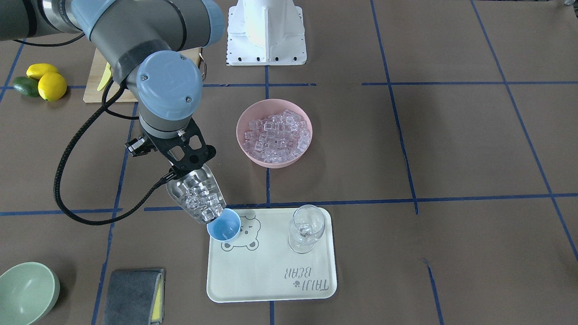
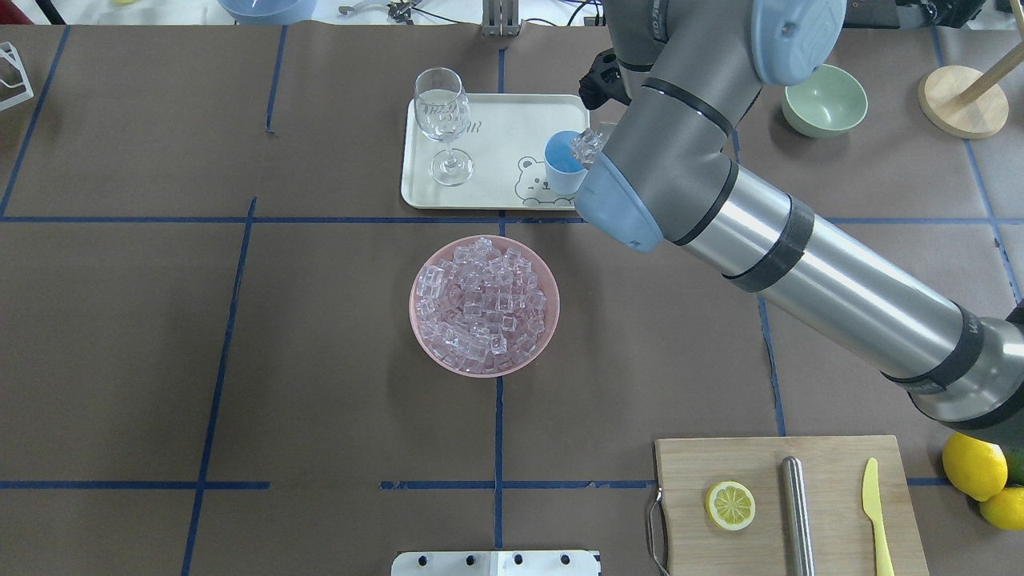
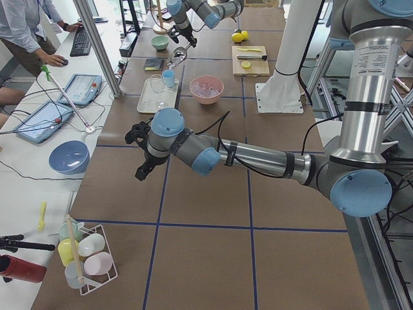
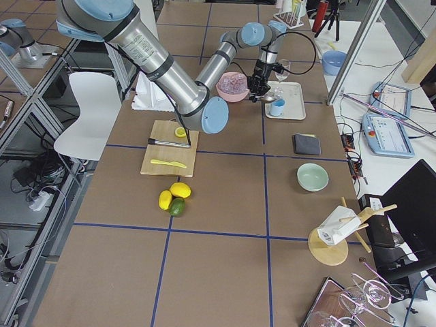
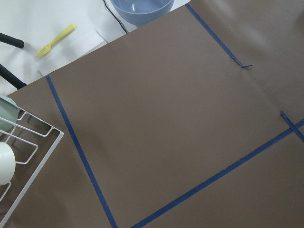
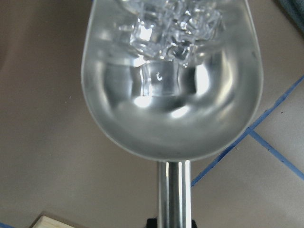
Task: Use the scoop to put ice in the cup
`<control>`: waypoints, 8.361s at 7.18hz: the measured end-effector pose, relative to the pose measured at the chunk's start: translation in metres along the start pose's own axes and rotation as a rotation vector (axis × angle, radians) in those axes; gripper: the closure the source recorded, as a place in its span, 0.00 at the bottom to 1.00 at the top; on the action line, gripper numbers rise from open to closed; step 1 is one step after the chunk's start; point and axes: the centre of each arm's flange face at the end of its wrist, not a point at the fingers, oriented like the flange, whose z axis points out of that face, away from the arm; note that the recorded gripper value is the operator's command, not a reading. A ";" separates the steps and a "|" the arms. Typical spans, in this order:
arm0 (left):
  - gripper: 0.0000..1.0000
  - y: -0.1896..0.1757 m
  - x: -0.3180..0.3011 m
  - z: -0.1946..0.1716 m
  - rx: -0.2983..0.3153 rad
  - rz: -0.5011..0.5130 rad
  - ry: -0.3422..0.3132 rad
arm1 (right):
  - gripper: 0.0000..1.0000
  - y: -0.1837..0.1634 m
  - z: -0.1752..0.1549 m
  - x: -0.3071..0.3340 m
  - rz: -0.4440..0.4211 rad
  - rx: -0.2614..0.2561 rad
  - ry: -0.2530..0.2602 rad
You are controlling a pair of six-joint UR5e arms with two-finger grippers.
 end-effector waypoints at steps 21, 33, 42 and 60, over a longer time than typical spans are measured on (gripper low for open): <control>0.00 0.032 -0.037 0.021 -0.289 -0.270 -0.131 | 1.00 0.240 0.175 0.192 0.556 0.237 -0.154; 0.00 0.019 -0.035 0.018 -0.290 -0.257 -0.138 | 0.86 0.232 0.281 0.064 0.718 0.106 -0.234; 0.00 -0.011 -0.026 0.008 -0.308 -0.273 -0.133 | 0.00 0.238 0.206 0.129 0.727 0.293 -0.258; 0.00 0.110 -0.073 0.017 -0.440 -0.282 -0.093 | 0.00 0.409 0.224 0.425 0.739 0.442 -0.329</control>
